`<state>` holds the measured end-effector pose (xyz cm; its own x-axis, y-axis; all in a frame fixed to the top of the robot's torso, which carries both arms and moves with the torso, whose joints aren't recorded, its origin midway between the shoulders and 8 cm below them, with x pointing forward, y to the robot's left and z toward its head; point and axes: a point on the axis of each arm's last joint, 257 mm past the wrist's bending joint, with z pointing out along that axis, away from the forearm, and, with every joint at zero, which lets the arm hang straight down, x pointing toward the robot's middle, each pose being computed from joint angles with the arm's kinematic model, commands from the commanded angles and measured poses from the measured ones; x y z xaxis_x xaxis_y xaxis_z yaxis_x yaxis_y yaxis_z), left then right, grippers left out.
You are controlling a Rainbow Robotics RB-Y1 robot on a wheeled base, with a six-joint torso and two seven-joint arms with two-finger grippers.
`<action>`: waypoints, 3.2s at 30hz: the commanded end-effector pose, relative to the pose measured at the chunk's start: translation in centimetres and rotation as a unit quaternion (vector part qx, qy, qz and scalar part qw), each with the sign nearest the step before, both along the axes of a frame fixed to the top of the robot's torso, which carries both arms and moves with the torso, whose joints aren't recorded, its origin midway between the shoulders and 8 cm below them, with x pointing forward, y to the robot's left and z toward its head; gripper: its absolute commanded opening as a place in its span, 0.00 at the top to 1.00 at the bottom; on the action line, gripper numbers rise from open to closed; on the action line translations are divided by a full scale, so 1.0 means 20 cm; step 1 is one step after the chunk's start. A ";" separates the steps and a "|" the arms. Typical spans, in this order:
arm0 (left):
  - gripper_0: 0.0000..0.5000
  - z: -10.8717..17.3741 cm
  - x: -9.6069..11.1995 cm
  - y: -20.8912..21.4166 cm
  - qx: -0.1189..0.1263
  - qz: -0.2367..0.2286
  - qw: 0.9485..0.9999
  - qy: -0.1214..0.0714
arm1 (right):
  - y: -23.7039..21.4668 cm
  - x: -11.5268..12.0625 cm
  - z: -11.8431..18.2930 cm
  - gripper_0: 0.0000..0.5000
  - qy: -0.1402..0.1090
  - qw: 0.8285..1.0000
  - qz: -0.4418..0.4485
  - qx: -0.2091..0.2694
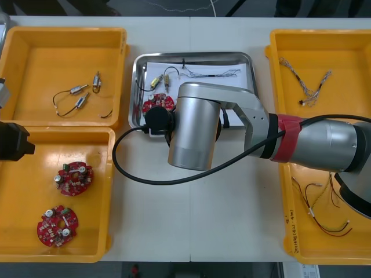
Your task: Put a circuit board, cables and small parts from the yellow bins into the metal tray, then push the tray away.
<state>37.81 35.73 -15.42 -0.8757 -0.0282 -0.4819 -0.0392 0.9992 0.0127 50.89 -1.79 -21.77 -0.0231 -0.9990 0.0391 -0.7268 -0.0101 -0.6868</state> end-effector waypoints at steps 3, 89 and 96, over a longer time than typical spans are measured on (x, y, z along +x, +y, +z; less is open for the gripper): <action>0.00 0.05 -0.02 0.12 0.041 -0.011 0.999 -0.002 | 0.10 0.12 0.18 1.00 -0.039 0.999 0.027 -0.012; 0.00 0.05 -0.02 0.12 0.041 -0.011 0.999 -0.002 | -0.22 -0.05 0.65 0.00 0.044 0.984 -0.124 0.124; 0.00 0.05 -0.02 0.12 0.041 -0.011 0.999 -0.002 | -0.30 -0.03 0.74 0.00 0.028 0.976 -0.141 0.165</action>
<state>37.81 35.76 -15.44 -0.8759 -0.0288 -0.4816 -0.0400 0.9991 0.0130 49.86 -6.48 -8.65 -0.2910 -0.9307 -0.2214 -0.7301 0.3656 -0.5772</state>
